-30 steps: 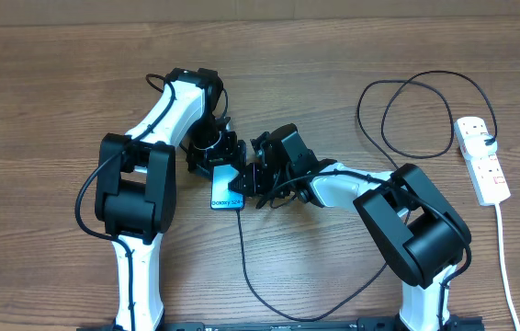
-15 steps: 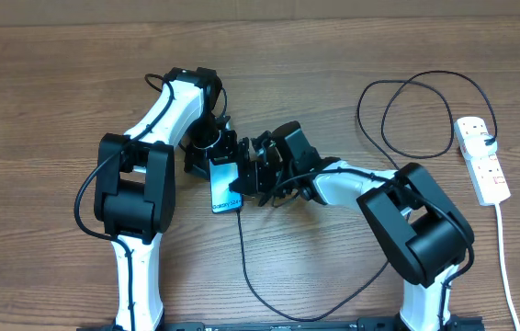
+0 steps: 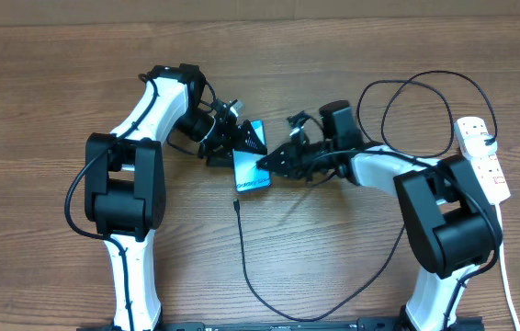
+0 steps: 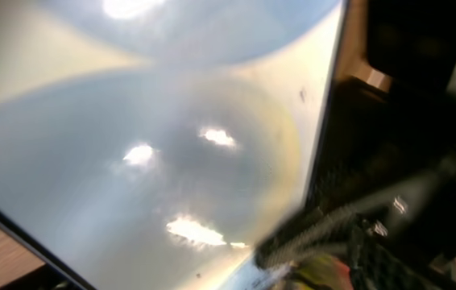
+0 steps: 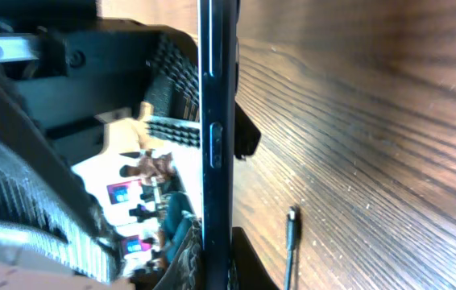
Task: Plug charger to phone and switch on socket
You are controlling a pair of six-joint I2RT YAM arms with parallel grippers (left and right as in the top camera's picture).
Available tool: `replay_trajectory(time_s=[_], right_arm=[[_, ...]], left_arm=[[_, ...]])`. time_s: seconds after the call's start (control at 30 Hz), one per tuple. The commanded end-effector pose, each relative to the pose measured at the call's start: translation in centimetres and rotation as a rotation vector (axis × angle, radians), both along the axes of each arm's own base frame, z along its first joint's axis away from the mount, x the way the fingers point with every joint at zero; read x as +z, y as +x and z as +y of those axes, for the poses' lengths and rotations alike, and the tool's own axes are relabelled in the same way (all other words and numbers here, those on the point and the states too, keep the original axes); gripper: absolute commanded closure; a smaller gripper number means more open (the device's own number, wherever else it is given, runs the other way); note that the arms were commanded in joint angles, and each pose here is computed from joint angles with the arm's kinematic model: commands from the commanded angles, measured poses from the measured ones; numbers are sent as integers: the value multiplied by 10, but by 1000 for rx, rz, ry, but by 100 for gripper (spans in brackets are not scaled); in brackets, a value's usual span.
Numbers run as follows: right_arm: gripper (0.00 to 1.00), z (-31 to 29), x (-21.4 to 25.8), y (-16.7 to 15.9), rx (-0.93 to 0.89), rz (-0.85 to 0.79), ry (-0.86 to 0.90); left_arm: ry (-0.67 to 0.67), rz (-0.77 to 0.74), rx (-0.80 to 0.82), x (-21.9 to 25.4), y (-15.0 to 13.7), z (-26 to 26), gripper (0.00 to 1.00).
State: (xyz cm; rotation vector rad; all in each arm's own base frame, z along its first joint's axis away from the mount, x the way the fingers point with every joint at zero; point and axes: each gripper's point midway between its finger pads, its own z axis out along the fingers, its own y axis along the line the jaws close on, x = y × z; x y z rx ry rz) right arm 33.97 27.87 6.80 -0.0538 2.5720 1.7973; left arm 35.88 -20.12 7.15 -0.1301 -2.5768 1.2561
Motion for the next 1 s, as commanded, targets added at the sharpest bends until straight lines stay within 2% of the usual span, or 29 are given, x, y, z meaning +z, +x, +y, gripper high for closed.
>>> replay_trajectory(time_s=[0.0,0.1,0.27,0.33,0.47,0.63,0.97], right_arm=[[96,3,39,-3,72,-55,114],[96,4,42,-4,80,-44,129],[96,8,44,-11,97,-11,140],[96,10,46,-13,107,-3,147],[96,15,58,-20,167,-42,205],[96,15,66,-19,187,-70,237],[96,13,67,-17,182,-82,239]], left_arm=[[-266,-14,37,32,8,-21,23],[-362,-39,57,46,17,-27,24],[-551,-97,81,74,30,-35,38],[-579,-100,86,78,33,-36,44],[-578,-105,84,78,35,-37,46],[-574,-87,88,78,33,-37,61],[-515,-30,84,72,18,-34,68]])
